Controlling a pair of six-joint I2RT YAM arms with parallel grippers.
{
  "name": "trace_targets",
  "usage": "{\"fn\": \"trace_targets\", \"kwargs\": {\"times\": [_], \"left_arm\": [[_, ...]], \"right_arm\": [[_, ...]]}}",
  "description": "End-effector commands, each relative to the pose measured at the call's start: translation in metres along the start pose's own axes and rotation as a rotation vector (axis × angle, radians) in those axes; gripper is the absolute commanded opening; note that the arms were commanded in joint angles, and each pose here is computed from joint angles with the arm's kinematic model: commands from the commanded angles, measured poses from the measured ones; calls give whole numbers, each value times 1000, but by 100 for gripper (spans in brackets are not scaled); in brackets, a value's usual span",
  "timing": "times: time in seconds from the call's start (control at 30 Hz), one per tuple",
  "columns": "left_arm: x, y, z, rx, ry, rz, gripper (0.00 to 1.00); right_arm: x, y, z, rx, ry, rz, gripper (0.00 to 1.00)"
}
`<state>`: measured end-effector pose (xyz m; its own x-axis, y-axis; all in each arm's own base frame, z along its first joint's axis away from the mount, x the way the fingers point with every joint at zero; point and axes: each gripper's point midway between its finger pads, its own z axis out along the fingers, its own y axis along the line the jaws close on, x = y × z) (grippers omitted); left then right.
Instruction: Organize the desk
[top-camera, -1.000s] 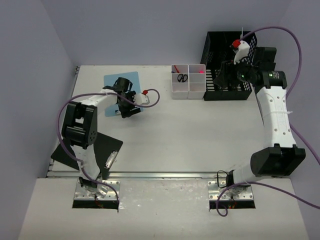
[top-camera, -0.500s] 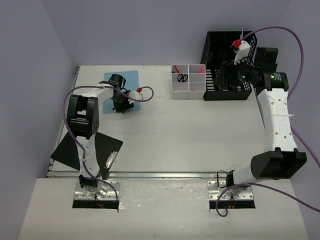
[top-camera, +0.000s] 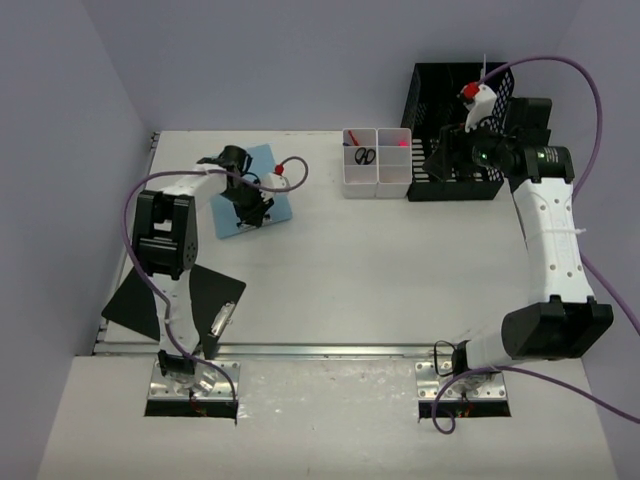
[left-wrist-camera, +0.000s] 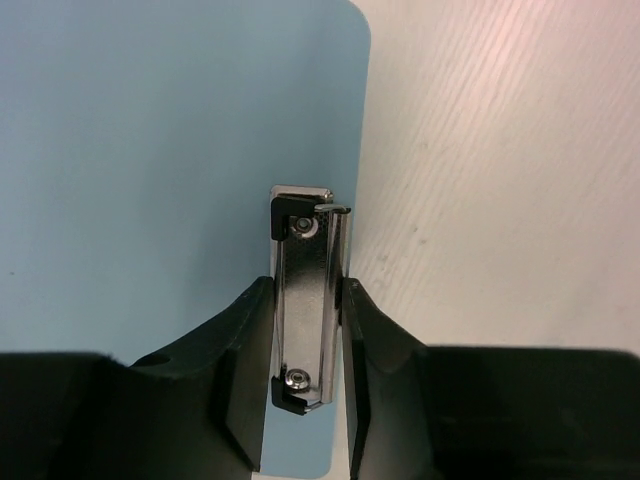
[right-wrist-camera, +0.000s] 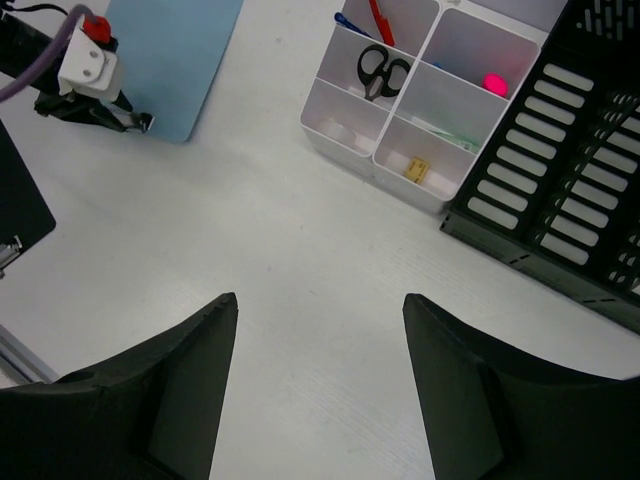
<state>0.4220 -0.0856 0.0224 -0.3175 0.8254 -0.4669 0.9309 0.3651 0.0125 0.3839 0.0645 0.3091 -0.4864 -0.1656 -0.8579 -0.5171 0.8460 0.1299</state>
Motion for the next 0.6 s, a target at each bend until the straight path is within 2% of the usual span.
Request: {"fn": "trace_targets", "kwargs": {"times": [0.0,0.07,0.1,0.13,0.2,0.27,0.3,0.43,0.47,0.53,0.57], "left_arm": [[-83,3,-56,-36,-283,-168,0],[-111,5,-86,-75,-388,-213,0],[-122,4,-96,-85,-433,-311,0],[-135,12,-107,-131,-500,-319,0],[-157,12,-143,-179,-611,-428,0],[-176,15,-175,-242,-715,-457,0],[-187,16,-189,-245,-775,-527,0],[-211,13,-243,-279,-941,-686,0],[-213,15,-262,-313,-1000,-799,0],[-211,23,-292,-403,-1087,-913,0],[-212,21,-300,-391,-1132,-989,0]], "right_arm": [[-18,9,-11,7,-79,-18,68],[-25,11,-16,24,-111,-13,69],[-26,10,-17,38,-117,-5,69],[-28,10,-17,41,-130,5,69],[-32,13,-21,46,-152,37,69],[-37,18,-22,38,-177,51,69],[-39,21,-22,40,-183,60,69],[-52,49,-17,-26,-233,58,69],[-54,55,-16,-40,-241,60,69],[-62,73,-12,-87,-261,78,70],[-65,79,-10,-105,-272,87,70]]}}
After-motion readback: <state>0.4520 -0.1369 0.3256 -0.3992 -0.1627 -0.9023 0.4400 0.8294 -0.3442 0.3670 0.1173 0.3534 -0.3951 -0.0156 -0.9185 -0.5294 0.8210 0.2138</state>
